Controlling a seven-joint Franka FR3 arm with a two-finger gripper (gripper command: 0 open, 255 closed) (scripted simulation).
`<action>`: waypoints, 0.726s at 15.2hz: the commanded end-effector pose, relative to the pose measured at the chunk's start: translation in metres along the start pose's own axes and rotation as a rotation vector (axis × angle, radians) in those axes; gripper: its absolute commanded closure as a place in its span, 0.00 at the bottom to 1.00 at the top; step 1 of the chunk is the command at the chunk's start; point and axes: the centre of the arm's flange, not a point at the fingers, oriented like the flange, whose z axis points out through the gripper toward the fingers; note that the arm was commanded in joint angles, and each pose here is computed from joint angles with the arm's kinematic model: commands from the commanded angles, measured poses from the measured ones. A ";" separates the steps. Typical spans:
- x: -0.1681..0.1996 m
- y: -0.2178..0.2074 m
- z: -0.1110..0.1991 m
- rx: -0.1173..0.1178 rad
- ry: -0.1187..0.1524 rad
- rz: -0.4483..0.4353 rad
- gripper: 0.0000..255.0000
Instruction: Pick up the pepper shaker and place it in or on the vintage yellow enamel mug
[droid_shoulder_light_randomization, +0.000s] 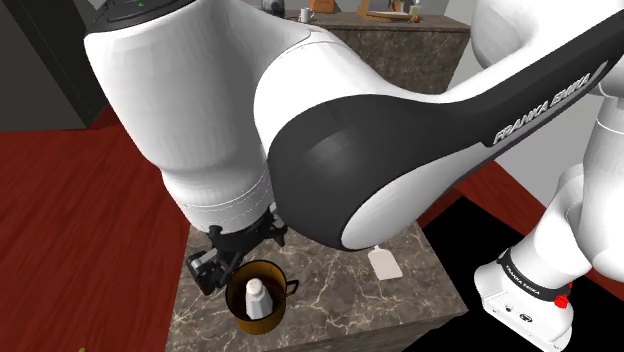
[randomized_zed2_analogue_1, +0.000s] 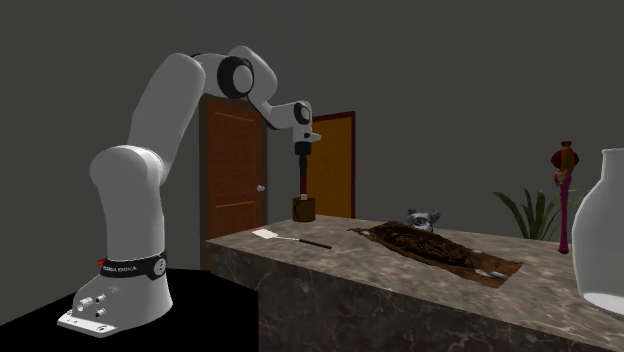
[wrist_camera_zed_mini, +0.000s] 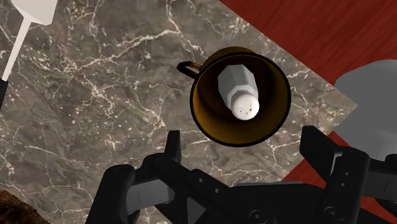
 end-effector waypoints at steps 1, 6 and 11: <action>0.001 0.001 -0.020 0.000 0.000 0.000 0.00; 0.001 0.001 -0.044 0.000 0.000 0.000 0.00; 0.001 0.001 -0.044 0.000 0.000 0.000 0.00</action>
